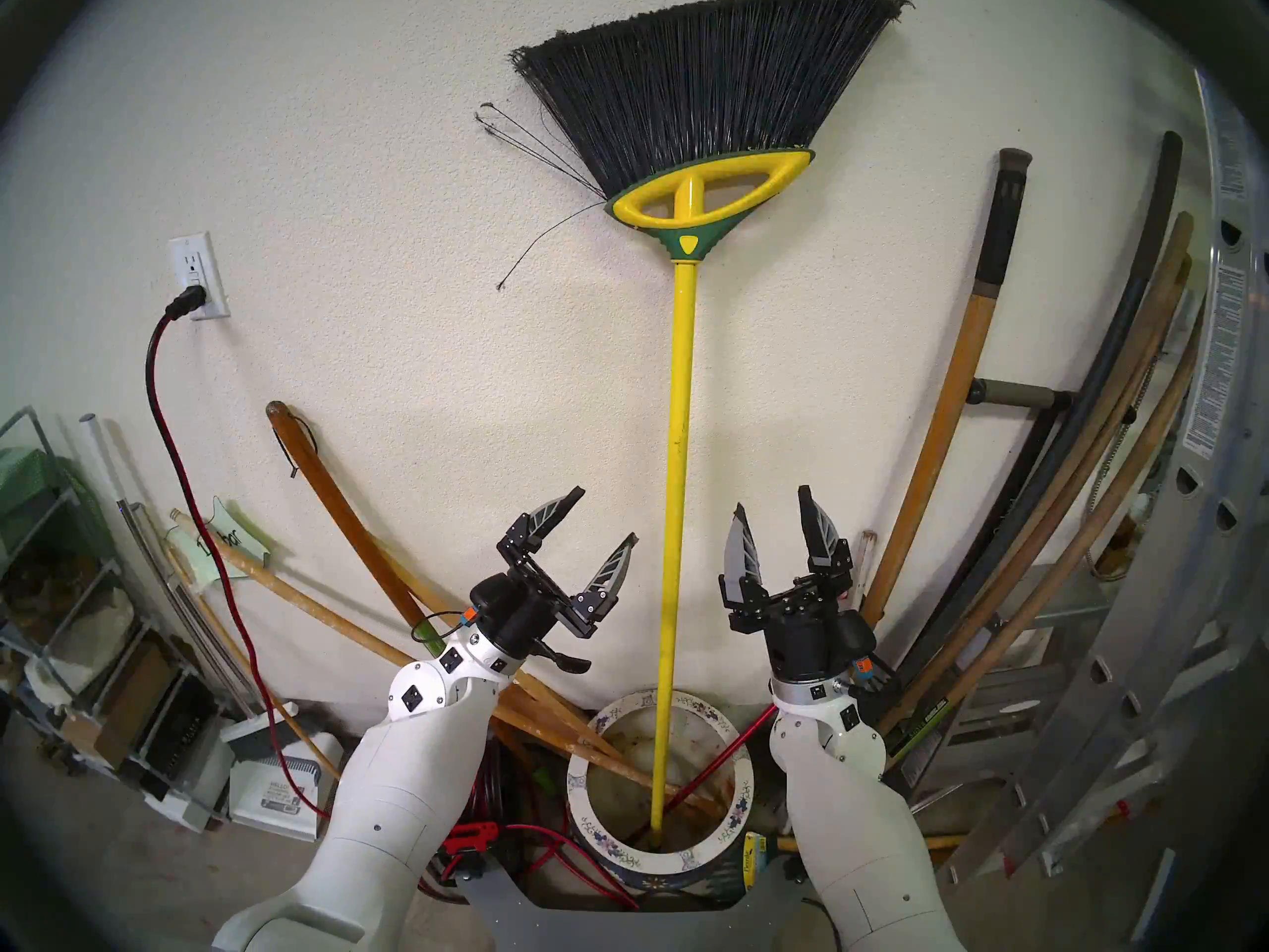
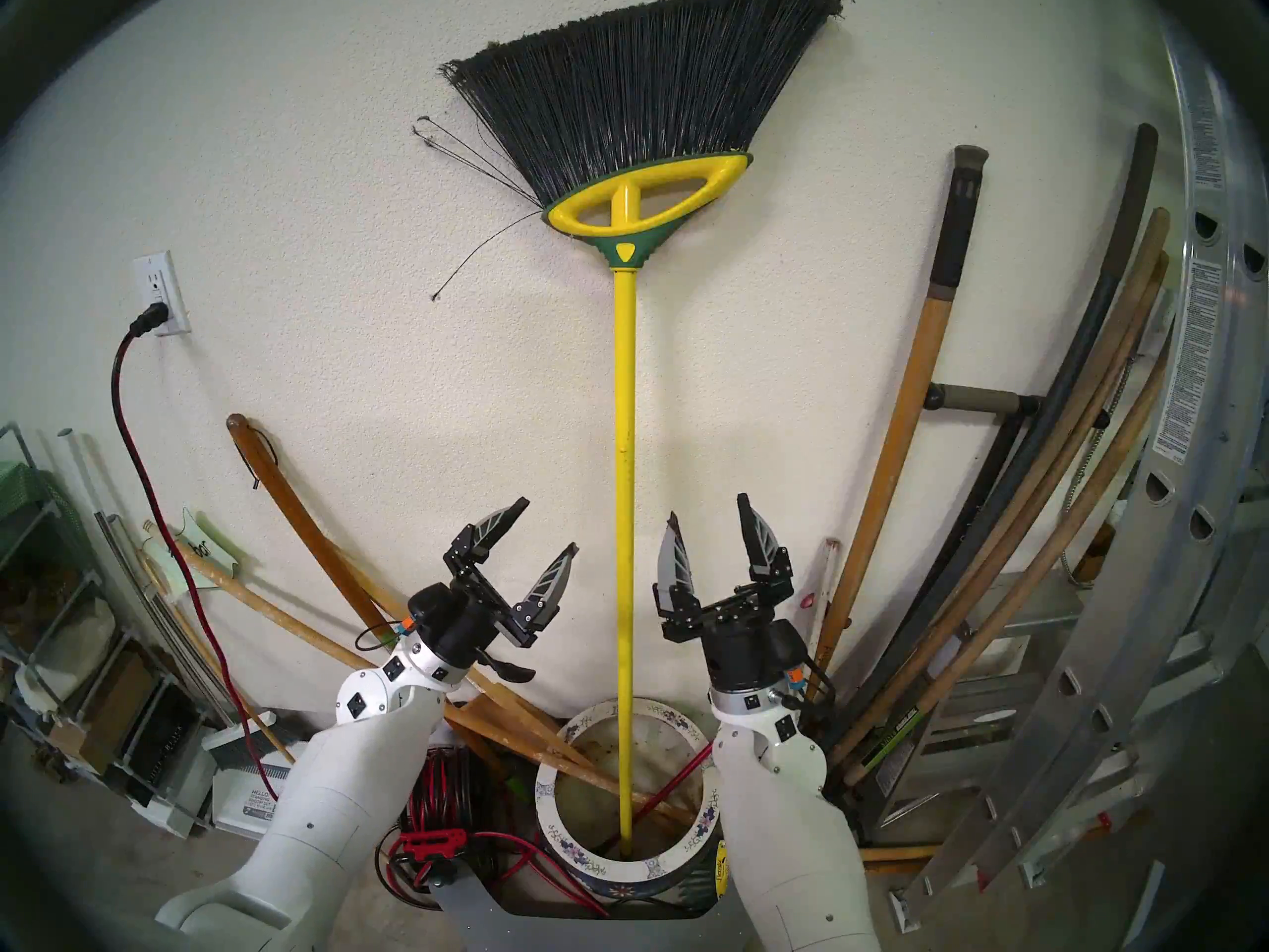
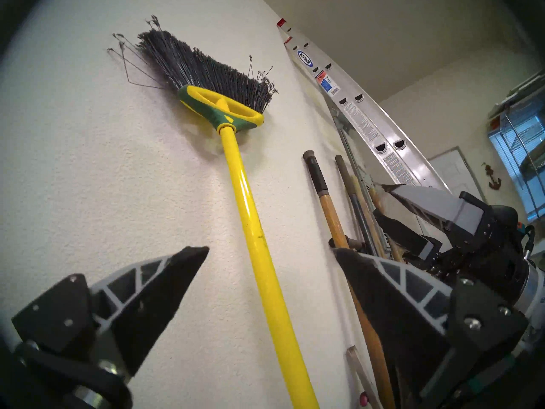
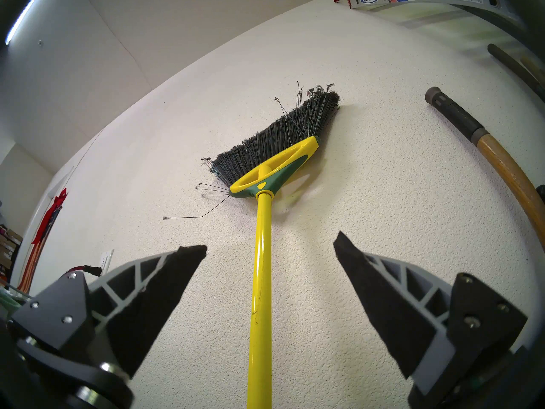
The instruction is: Take wooden sticks or brooms out of the pot
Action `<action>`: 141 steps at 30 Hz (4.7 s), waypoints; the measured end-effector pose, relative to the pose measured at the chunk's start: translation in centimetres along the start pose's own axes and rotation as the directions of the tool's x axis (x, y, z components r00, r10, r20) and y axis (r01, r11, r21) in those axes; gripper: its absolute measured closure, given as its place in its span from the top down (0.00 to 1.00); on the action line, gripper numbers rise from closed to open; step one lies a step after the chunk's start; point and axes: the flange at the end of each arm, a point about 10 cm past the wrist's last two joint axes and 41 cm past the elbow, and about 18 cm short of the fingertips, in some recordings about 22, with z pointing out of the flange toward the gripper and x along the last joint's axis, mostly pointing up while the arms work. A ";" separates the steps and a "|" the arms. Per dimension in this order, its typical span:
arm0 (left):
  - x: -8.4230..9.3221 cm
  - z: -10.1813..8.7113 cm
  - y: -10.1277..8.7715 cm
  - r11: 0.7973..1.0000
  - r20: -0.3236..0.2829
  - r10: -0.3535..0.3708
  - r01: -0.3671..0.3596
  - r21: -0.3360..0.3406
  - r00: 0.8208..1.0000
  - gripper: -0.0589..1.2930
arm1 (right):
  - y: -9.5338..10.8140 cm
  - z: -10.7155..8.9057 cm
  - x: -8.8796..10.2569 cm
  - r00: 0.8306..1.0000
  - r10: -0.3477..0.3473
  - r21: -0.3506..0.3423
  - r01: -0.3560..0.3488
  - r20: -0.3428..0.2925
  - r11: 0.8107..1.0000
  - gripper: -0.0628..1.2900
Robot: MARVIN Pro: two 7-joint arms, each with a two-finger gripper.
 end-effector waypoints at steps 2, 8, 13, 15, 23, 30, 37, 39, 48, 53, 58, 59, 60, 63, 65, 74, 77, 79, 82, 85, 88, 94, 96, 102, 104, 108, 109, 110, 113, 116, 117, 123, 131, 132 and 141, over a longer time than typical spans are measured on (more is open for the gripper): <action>-0.6 -0.1 0.3 1.000 0.010 -0.019 0.019 -0.002 1.000 0.94 | 0.0 0.0 0.0 1.000 0.000 0.000 0.000 0.000 1.000 0.97; -3.1 -1.0 1.3 0.996 0.070 -0.086 0.085 0.007 0.994 0.94 | 0.0 0.0 0.0 1.000 0.000 0.000 0.000 0.000 1.000 0.97; -4.9 -1.8 1.8 0.992 0.118 -0.126 0.125 0.018 0.985 0.94 | 0.0 0.0 0.0 1.000 0.000 0.000 0.000 0.000 1.000 0.97; -5.5 -2.1 2.0 0.990 0.137 -0.138 0.137 0.020 0.981 0.94 | 0.0 0.0 0.0 1.000 0.000 0.000 0.000 0.000 1.000 0.97; -8.3 -2.9 2.9 0.985 0.242 -0.169 0.174 0.000 0.955 0.94 | 0.0 0.0 0.0 1.000 0.000 0.000 0.000 0.000 1.000 0.97; -10.3 -2.8 3.5 0.978 0.311 -0.195 0.208 -0.008 0.930 0.94 | 0.0 0.0 0.0 1.000 0.000 0.000 0.000 0.000 1.000 0.97; -11.9 -2.4 4.2 0.970 0.370 -0.223 0.243 -0.008 0.902 0.94 | 0.0 0.0 0.0 1.000 0.000 0.000 0.000 0.000 1.000 0.97; -12.3 -2.3 4.3 0.968 0.388 -0.230 0.251 -0.004 0.893 0.94 | 0.0 0.0 0.0 1.000 0.000 0.000 0.000 0.000 1.000 0.97; -14.0 -2.0 5.2 0.956 0.473 -0.269 0.292 0.025 0.839 0.94 | 0.0 0.0 0.0 1.000 0.000 0.000 0.000 0.000 1.000 0.97; -14.7 -1.7 5.7 0.952 0.510 -0.280 0.305 0.035 0.814 0.94 | 0.0 0.0 0.0 1.000 0.000 0.000 0.000 0.000 1.000 0.97; -15.0 -1.2 6.0 0.949 0.532 -0.284 0.312 0.040 0.798 0.94 | 0.0 0.0 0.0 1.000 0.000 0.000 0.000 0.000 1.000 0.97; -15.1 -1.1 6.1 0.949 0.536 -0.285 0.313 0.040 0.794 0.94 | 0.0 0.0 0.0 1.000 0.000 0.000 0.000 0.000 1.000 0.97; -15.2 -1.0 6.2 0.948 0.541 -0.286 0.315 0.041 0.791 0.94 | 0.0 0.0 0.0 1.000 0.000 0.000 0.000 0.000 1.000 0.97; -15.3 -0.9 6.4 0.948 0.550 -0.286 0.317 0.042 0.784 0.94 | 0.0 0.0 0.0 1.000 0.000 0.000 0.000 0.000 1.000 0.97; -15.5 -0.8 6.7 0.947 0.557 -0.287 0.318 0.044 0.779 0.94 | 0.0 0.0 0.0 1.000 0.000 0.000 0.000 0.000 1.000 0.97; -16.3 -1.3 8.6 0.942 0.592 -0.298 0.331 0.055 0.749 0.94 | 0.0 0.0 0.0 1.000 0.000 0.000 0.000 0.000 1.000 0.97; -16.6 -1.8 9.2 0.939 0.609 -0.305 0.336 0.067 0.732 0.95 | 0.0 0.0 0.0 1.000 0.000 0.000 0.000 0.000 1.000 0.97; -16.7 -2.1 9.4 0.938 0.617 -0.310 0.337 0.076 0.723 0.95 | 0.0 0.0 0.0 1.000 0.000 0.000 0.000 0.000 1.000 0.97; -16.8 -2.4 9.3 0.941 0.627 -0.311 0.326 0.096 0.714 0.95 | 0.0 0.0 0.0 1.000 0.000 0.000 0.000 0.000 1.000 0.97; -16.9 -2.3 9.6 0.940 0.629 -0.311 0.327 0.095 0.712 0.87 | 0.0 0.0 0.0 1.000 0.000 0.000 0.000 0.000 1.000 0.97; -17.0 -2.2 9.5 0.942 0.631 -0.310 0.320 0.102 0.711 0.20 | 0.0 0.0 0.0 1.000 0.000 0.000 0.000 0.000 1.000 0.97; -17.0 -2.3 8.9 0.946 0.633 -0.306 0.299 0.121 0.711 0.20 | 0.0 0.0 0.0 1.000 0.000 0.000 0.000 0.000 1.000 0.97; -17.0 -2.3 8.8 0.947 0.634 -0.305 0.295 0.125 0.711 0.20 | 0.0 0.0 0.0 1.000 0.000 0.000 0.000 0.000 1.000 0.97; -17.1 -2.2 8.7 0.950 0.636 -0.300 0.282 0.132 0.711 0.20 | 0.0 0.0 0.0 1.000 0.000 0.000 0.000 0.001 1.000 0.97; -17.1 -2.2 8.6 0.951 0.637 -0.299 0.281 0.133 0.711 0.20 | 0.0 0.0 0.0 1.000 0.001 0.000 -0.001 0.001 1.000 0.97; -17.1 -2.2 8.6 0.952 0.638 -0.296 0.275 0.134 0.711 0.20 | -0.2 -0.3 -0.4 1.000 0.018 0.004 -0.018 0.020 1.000 0.97; -17.1 -2.2 8.6 0.952 0.638 -0.294 0.274 0.134 0.711 0.20 | -0.3 -0.5 -0.7 0.999 0.027 0.004 -0.028 0.032 1.000 0.97; -17.1 -2.2 8.6 0.952 0.638 -0.294 0.274 0.134 0.711 0.20 | -0.3 -0.6 -0.8 0.999 0.031 0.003 -0.031 0.037 1.000 0.97; -17.1 -2.2 8.6 0.953 0.638 -0.292 0.272 0.133 0.712 0.20 | -0.3 -1.0 -1.3 0.997 0.050 0.000 -0.050 0.064 0.999 0.97; -17.1 -2.2 8.6 0.954 0.638 -0.290 0.271 0.131 0.713 0.20 | -0.1 -1.4 -2.0 0.993 0.067 -0.004 -0.067 0.095 0.998 0.97; -17.1 -2.2 8.6 0.954 0.638 -0.290 0.270 0.131 0.714 0.20 | -0.1 -1.5 -2.2 0.992 0.070 -0.005 -0.070 0.102 0.998 0.97; -17.0 -2.3 8.7 0.955 0.634 -0.284 0.270 0.122 0.719 0.20 | 0.9 -2.0 -3.4 0.983 0.091 -0.015 -0.090 0.156 0.996 0.97; -16.9 -2.6 9.3 0.957 0.622 -0.271 0.276 0.092 0.735 0.20 | 3.1 -2.7 -5.6 0.962 0.110 -0.041 -0.103 0.250 0.994 0.97; -16.9 -2.7 9.4 0.957 0.620 -0.270 0.277 0.087 0.737 0.20 | 3.5 -2.7 -6.0 0.957 0.114 -0.044 -0.106 0.266 0.993 0.97; -16.7 -2.8 9.3 0.958 0.606 -0.269 0.273 0.088 0.748 0.20 | 5.7 -1.6 -7.3 0.935 0.115 -0.029 -0.112 0.334 0.993 0.97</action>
